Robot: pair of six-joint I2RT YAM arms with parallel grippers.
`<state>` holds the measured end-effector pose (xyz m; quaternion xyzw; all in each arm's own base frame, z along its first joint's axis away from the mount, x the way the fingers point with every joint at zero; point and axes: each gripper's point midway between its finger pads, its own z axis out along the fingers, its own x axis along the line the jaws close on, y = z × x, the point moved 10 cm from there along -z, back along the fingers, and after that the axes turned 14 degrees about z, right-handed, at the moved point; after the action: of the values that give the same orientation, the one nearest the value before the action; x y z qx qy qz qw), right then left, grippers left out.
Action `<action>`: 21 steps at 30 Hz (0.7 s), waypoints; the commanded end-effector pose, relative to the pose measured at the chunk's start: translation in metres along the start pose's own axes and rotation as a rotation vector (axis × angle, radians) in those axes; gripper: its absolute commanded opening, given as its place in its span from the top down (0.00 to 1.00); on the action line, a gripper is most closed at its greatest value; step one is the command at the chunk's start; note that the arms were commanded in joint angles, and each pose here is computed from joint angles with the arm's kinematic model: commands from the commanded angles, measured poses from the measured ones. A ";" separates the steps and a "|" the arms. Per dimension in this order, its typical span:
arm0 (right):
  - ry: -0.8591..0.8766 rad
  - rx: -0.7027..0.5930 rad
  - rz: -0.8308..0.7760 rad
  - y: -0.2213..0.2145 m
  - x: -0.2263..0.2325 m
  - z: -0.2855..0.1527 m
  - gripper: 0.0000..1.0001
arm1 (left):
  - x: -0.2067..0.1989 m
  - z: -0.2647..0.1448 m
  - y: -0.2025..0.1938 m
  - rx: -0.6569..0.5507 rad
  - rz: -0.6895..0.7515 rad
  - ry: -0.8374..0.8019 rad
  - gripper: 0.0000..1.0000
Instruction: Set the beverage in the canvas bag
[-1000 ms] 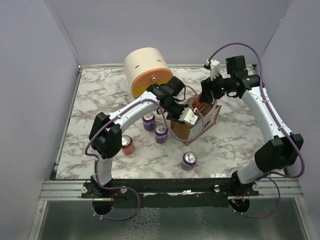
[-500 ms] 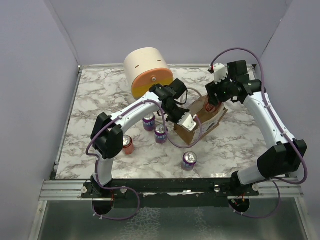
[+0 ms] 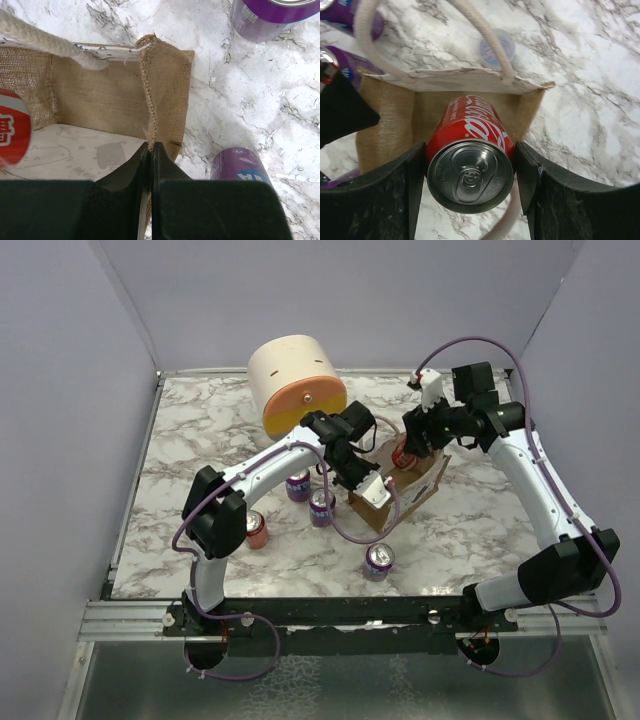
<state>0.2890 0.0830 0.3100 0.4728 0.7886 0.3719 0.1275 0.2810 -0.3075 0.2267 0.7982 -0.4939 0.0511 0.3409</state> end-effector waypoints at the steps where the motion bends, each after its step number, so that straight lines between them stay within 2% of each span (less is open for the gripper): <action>1: 0.135 -0.087 -0.080 0.024 0.023 -0.005 0.99 | -0.004 0.000 0.010 -0.042 0.039 0.014 0.95; 10: 0.175 -0.024 -0.138 0.015 0.041 0.018 0.99 | -0.007 -0.001 0.009 -0.023 0.057 0.034 0.95; 21: 0.203 0.024 -0.136 -0.005 0.044 0.044 0.99 | -0.008 -0.007 0.012 0.004 0.062 0.099 0.89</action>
<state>0.2802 0.1284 0.2828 0.4065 0.8358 0.3649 0.0557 0.2746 -0.3012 0.2221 0.7880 -0.4988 0.0867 0.3504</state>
